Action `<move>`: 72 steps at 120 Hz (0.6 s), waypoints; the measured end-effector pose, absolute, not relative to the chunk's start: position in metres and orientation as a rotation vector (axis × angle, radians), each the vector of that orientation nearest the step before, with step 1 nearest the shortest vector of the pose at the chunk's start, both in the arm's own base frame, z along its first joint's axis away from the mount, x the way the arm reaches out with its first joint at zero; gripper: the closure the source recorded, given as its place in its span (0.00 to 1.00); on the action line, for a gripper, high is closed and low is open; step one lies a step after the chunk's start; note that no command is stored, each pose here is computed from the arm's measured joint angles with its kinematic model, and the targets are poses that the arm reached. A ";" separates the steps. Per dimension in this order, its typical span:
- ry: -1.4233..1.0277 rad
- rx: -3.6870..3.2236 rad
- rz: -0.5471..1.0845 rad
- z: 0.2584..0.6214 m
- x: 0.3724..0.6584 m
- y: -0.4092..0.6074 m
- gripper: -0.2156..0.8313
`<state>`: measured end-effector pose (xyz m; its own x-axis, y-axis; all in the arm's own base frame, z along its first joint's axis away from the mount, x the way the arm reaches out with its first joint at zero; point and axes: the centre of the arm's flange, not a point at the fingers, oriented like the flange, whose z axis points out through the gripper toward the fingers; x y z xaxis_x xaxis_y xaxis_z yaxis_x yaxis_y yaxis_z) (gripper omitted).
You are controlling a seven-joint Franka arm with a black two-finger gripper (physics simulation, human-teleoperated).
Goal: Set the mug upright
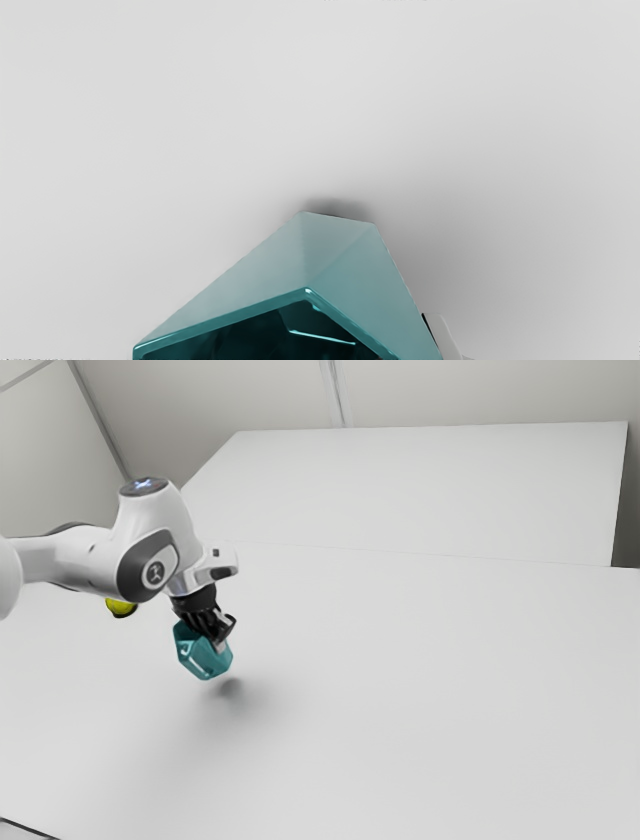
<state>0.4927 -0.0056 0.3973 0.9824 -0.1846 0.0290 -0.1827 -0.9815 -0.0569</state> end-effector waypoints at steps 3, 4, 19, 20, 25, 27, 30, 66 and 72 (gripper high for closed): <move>0.271 -3.074 -0.055 0.397 0.493 -0.006 0.95; 0.266 -3.075 -0.056 0.396 0.493 -0.006 0.95; 0.200 -3.078 -0.046 0.388 0.495 -0.007 0.95; 0.196 -3.078 -0.045 0.387 0.495 -0.007 0.95; 0.177 -3.079 -0.039 0.384 0.495 -0.007 0.95; 0.169 -3.079 -0.037 0.383 0.496 -0.007 0.95; 0.157 -3.079 -0.033 0.381 0.496 -0.007 0.95; 0.065 -3.078 0.009 0.364 0.498 -0.010 0.95; 0.053 -3.077 0.016 0.361 0.499 -0.010 0.95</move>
<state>0.4986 -0.0103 0.3613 0.9994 -0.0338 -0.0114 -0.0344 -0.9974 -0.0638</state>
